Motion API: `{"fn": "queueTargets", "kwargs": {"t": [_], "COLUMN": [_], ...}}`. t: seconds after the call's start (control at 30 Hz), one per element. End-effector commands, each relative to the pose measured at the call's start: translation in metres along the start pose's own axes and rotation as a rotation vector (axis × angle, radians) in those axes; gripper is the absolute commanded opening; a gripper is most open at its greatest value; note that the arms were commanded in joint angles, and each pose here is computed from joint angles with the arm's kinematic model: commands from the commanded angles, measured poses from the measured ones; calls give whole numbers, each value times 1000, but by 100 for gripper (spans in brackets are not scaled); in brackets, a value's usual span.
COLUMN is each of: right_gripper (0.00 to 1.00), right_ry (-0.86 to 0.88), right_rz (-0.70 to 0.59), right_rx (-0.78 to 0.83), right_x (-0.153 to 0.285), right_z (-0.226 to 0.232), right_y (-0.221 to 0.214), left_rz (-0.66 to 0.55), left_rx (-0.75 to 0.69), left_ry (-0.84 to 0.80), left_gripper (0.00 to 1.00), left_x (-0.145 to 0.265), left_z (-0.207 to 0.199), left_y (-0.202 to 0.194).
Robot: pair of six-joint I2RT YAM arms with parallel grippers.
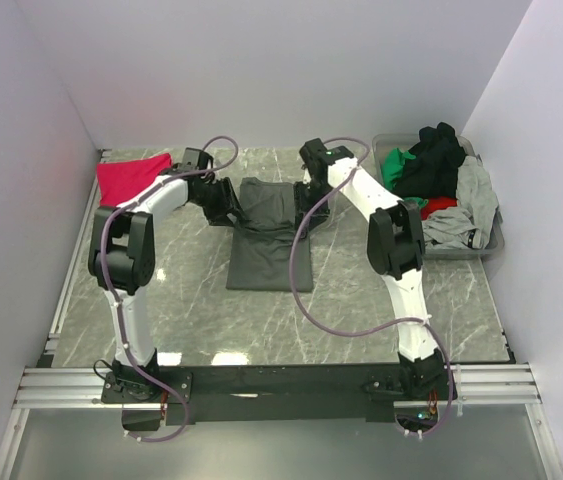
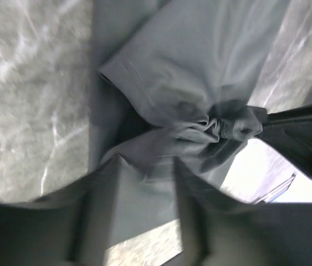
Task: Fold and stack the t-shirts
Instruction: Fold the tshirt
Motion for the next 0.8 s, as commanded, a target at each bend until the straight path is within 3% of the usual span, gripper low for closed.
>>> {"fn": "queueTargets", "kwargs": {"t": [0.0,0.03,0.1,0.27,0.3,0.5,0.77], "right_gripper": [52,54,58,59,59,56,52], "right_ry": [139,154,163,174,170,163,134], "right_rz": [-79,-94,-131,-238,-211,-142,-34], "right_rx": [4,2,-1,11,3,14,57], "right_x": [25,30,41,75,69,61,38], "right_z": [11,12,13,13,10,5,2], "right_y": [28,31,36,30,21,-16,-76], "left_rz": [-113,-130,-164,-254,-267,-159,-12], "left_rx": [-1,-2,-15,-64,-75,-131,-76], "left_ry": [8,22,73,122,115,119,169], "left_gripper": [55,63,68,73,73,70,64], "left_x": [9,13,19,48,50,47,42], "left_z": [-3,-2,-1,-5,-7,-10,11], "left_y": [31,33,36,23,20,-34,-95]}}
Point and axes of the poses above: each gripper's point midway between its finger pads, its own x axis back along the fingers, its own z axis along the line the jaws close on, y = z × x, the point moved 7 cm from there along x, back along the fingers, and after that the axes turned 12 degrees about -x, right-handed, at the moved point
